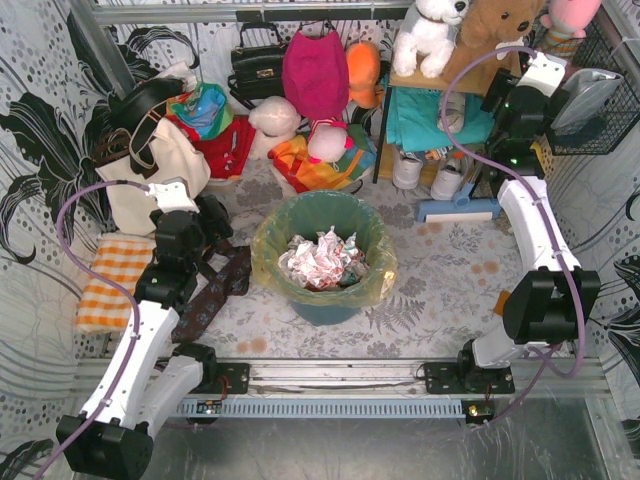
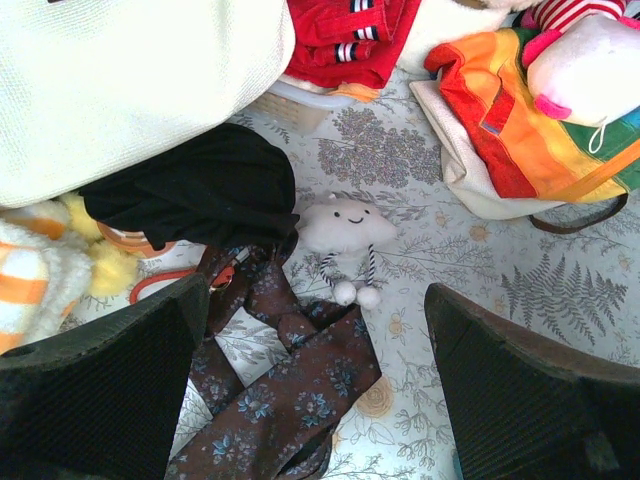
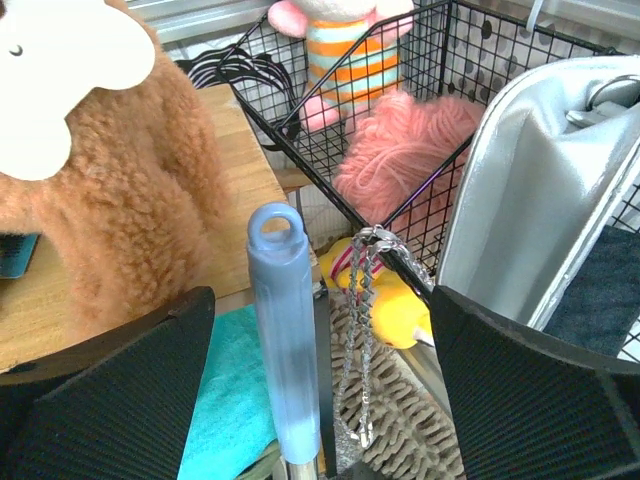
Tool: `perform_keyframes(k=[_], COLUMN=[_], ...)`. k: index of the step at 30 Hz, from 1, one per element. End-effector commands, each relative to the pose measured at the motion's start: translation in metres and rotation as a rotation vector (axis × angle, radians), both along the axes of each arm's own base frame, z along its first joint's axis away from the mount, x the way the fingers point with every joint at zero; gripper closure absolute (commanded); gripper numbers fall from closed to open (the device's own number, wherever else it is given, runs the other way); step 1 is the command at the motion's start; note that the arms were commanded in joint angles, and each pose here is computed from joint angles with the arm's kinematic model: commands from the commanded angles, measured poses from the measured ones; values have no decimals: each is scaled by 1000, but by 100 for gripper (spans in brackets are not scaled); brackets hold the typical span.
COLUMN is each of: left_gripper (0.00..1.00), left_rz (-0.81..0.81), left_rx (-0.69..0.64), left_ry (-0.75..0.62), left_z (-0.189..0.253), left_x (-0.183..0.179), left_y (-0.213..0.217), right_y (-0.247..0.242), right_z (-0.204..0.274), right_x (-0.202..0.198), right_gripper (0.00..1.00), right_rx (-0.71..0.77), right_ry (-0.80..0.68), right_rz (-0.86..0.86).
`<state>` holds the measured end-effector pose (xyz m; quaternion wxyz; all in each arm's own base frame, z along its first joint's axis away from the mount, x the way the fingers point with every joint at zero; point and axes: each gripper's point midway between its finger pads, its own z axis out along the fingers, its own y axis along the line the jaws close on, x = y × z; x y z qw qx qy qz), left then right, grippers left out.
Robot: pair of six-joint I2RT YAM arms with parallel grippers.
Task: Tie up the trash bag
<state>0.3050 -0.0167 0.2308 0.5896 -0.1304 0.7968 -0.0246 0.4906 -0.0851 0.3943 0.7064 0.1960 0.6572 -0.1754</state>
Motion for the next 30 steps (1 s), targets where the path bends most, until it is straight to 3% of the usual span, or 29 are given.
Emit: perform_keyframes(k=[1,7,14,23,27,30], left_gripper=[2,2,2,2,1,0], left_rz=[-15,-97,-257,-411,-414,-329], left_rx=[-17,-61,-263,-419,-472,-456], left_ry=[-35,-26,-76,227,342,401], left_z=[6,19,67,46,31,19], left_x=[4,-2,-14,-61,-88,-106], left_y=[-5,-20,-61,-97,-101,-87], right_y=[3,41,115,186,193,199], right_z=[58,62,30,-26,-52,-74], right_x=[-24,-65,-125,-223,-257,-279], right_gripper=[9,6,12,17,21,25], right_rx=[-16,89,296,561,632,691], right_ry=[-103,-48,70,308,432,521], right_rz=[37,237,584,935,957,973])
